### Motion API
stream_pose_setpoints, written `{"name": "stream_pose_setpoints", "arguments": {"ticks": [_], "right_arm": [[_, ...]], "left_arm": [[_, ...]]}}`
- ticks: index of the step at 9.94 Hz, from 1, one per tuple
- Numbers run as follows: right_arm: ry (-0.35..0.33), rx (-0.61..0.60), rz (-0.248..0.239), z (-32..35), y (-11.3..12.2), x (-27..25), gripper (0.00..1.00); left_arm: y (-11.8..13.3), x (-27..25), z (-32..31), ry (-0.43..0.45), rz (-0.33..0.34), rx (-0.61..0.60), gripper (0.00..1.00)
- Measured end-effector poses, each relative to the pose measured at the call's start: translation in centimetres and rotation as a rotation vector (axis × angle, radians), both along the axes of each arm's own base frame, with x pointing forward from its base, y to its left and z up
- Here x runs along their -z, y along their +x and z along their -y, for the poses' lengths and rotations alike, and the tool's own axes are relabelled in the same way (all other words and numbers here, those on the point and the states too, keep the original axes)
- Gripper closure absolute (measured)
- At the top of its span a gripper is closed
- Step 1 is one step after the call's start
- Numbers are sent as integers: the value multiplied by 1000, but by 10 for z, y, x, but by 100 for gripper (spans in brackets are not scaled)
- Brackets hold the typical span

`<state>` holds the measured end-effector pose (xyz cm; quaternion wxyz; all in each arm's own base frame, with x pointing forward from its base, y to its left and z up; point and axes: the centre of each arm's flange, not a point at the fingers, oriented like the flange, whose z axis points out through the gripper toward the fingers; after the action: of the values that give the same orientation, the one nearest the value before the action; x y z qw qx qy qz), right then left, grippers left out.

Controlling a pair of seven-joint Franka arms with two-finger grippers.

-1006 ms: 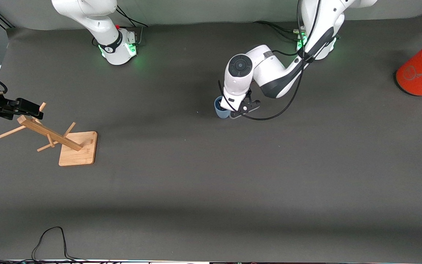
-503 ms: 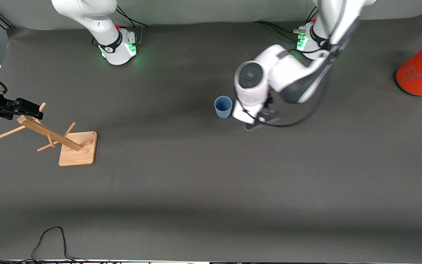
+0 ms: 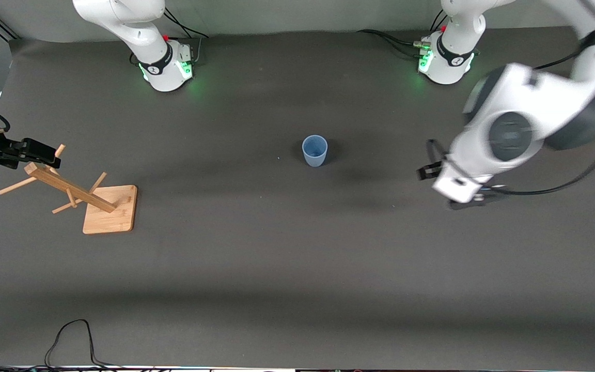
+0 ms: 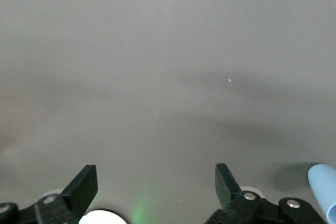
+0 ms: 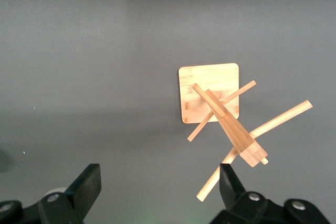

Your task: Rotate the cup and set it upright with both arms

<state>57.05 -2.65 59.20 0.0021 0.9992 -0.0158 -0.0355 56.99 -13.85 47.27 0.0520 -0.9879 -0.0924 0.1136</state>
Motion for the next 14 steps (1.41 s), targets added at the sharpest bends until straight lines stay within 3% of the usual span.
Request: {"name": "stream_pose_setpoints", "arguments": {"ticks": [3,5,8,10,14], "right_arm": [[1,-18,0,0,0,0,0],[1,-21,0,0,0,0,0],[1,-22,0,-1,0,0,0],[1,-23,0,-1,0,0,0],[1,-23,0,-1,0,0,0]], "left_arm": [[-13,-67,-73,-30,63,44,0],[-26,-99,-105,-67,59,57,0],[-31,-115,-141,-80,68,54,0],[-38,-124,-170,-134,77,82,0],[-67,-171,-171,-131,158,141,0]]}}
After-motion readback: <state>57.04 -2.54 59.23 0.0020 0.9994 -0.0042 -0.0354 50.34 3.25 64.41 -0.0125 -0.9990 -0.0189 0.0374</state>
